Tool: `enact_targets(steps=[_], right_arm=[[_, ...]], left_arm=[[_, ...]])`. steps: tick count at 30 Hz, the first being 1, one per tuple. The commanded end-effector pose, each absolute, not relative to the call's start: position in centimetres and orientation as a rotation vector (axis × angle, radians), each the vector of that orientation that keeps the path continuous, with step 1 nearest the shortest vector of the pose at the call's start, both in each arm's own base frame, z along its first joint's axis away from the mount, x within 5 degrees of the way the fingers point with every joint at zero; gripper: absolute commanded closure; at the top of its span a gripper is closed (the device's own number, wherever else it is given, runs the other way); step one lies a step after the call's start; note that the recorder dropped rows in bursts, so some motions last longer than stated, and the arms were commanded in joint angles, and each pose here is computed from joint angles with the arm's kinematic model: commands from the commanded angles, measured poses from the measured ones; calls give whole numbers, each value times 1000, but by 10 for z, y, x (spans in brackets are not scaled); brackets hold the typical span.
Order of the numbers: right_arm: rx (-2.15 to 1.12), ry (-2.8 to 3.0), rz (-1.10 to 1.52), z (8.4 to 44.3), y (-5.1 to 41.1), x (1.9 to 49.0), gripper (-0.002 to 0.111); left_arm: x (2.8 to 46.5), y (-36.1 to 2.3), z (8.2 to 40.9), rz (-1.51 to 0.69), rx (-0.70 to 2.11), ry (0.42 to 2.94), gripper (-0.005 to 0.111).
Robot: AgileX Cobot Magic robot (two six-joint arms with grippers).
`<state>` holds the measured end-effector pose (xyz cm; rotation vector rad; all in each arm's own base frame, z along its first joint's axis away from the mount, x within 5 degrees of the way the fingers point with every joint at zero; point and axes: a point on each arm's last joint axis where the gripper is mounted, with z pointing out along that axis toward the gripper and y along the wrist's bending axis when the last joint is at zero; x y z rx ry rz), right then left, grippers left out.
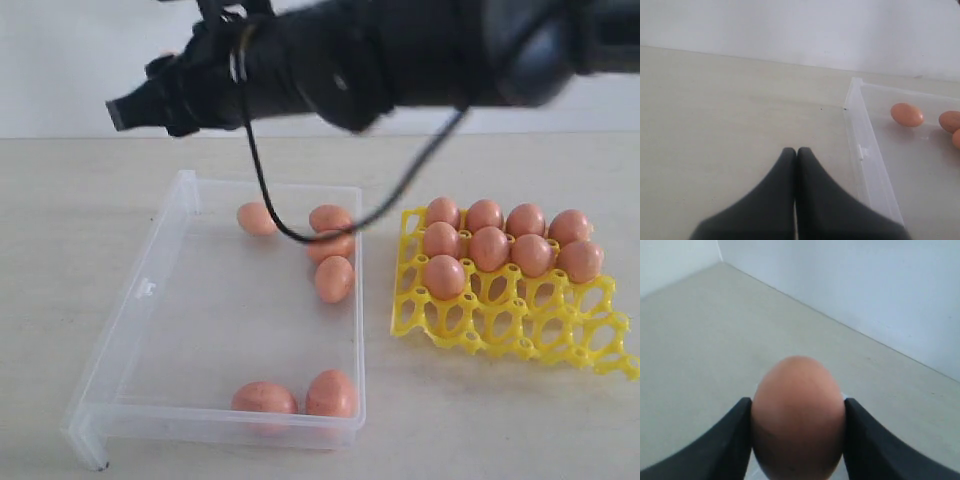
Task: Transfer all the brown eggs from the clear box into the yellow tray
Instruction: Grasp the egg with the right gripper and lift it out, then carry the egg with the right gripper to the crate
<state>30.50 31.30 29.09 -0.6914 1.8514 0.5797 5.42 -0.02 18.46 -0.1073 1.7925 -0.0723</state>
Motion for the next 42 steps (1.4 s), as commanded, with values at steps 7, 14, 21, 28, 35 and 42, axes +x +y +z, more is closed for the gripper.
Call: enact_targets(steps=[7, 14, 21, 28, 35, 42], right_arm=[[354, 1558, 387, 268, 118, 272, 109], [1092, 1278, 305, 257, -16, 294, 109], [341, 1358, 965, 254, -61, 320, 109], [-197, 1759, 961, 219, -40, 304, 109], [-521, 1873, 1075, 197, 11, 299, 109], [-660, 2066, 908, 174, 17, 298, 109]], left_arm=[[54, 0, 186, -76, -108, 1784, 111], [54, 0, 186, -76, -108, 1784, 111], [54, 0, 186, -76, -108, 1784, 111], [54, 0, 186, -76, -108, 1784, 111], [54, 0, 186, -76, -108, 1784, 111], [54, 0, 186, -76, -108, 1784, 111]])
